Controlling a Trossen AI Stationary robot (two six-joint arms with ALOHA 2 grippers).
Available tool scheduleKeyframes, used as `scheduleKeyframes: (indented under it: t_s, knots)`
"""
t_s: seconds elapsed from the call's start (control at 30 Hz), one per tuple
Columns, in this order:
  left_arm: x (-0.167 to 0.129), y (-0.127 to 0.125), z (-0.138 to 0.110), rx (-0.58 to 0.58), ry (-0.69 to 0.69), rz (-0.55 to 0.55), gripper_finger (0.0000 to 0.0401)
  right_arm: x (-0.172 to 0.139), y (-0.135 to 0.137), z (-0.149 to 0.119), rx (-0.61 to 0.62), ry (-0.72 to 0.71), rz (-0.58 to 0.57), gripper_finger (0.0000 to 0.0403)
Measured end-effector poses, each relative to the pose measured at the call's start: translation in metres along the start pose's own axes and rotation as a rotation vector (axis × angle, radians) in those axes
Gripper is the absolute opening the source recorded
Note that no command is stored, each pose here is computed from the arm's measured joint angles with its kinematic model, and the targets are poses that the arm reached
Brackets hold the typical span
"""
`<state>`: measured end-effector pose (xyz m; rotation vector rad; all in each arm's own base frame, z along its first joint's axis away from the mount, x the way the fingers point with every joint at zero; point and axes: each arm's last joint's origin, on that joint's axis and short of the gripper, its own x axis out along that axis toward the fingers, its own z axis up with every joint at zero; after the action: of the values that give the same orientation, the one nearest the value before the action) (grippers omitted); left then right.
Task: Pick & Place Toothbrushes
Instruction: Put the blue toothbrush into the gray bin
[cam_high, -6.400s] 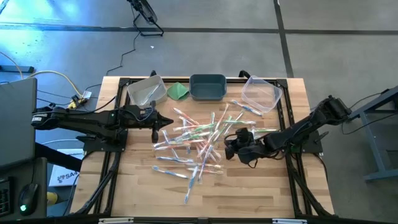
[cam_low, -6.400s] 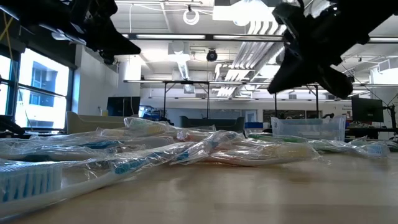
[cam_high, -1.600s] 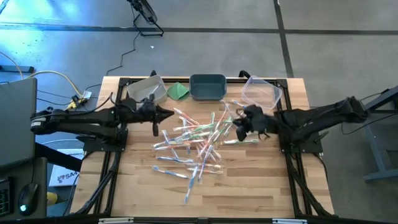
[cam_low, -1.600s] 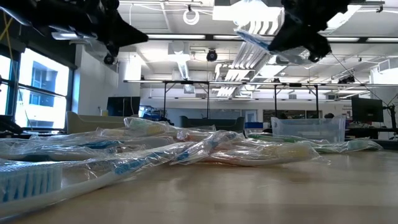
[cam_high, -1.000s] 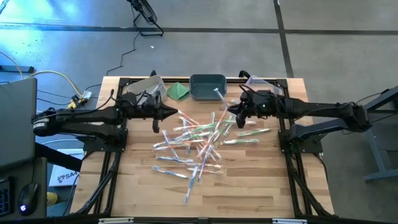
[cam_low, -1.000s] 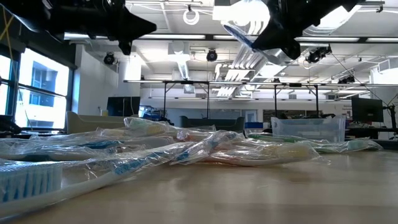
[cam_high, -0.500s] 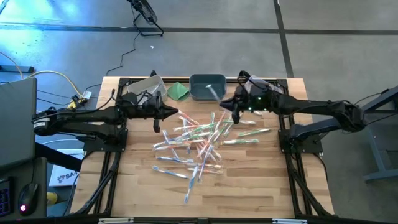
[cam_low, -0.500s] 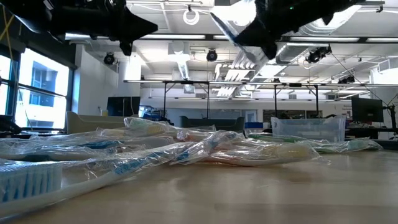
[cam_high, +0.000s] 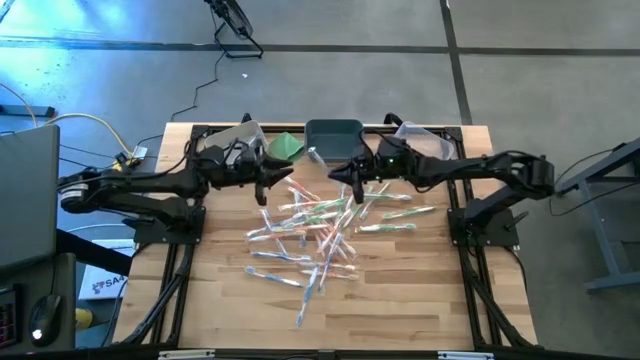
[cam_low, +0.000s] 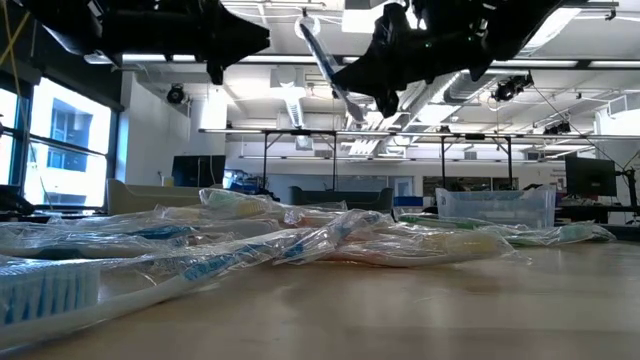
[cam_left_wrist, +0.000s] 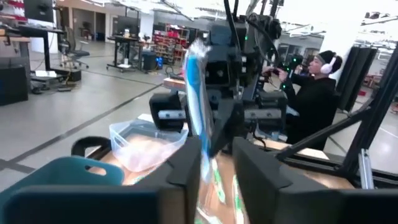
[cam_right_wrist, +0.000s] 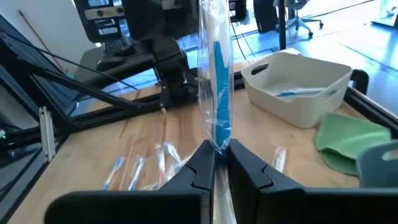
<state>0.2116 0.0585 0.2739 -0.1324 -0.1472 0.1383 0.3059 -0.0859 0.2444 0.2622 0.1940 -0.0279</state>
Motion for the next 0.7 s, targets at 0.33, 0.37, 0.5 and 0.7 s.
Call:
scheduleKeyframes:
  t_s: [0.33,0.37,0.5,0.7]
  knots:
    - [0.03,0.004,0.004,-0.004,0.025,0.006,0.015,0.007,0.008,-0.003,-0.039,-0.019,0.037,0.0017]
    - [0.033,0.004,0.005,-0.004,0.024,0.006,0.015,0.007,0.009,-0.003,-0.039,-0.019,0.038,0.0017]
    - [0.042,0.005,0.006,-0.005,0.034,-0.004,0.015,0.007,0.008,-0.003,-0.038,-0.021,0.037,0.0017]
    - [0.051,0.005,0.008,-0.005,0.037,-0.035,0.015,0.007,0.008,-0.003,-0.038,-0.019,0.036,0.0017]
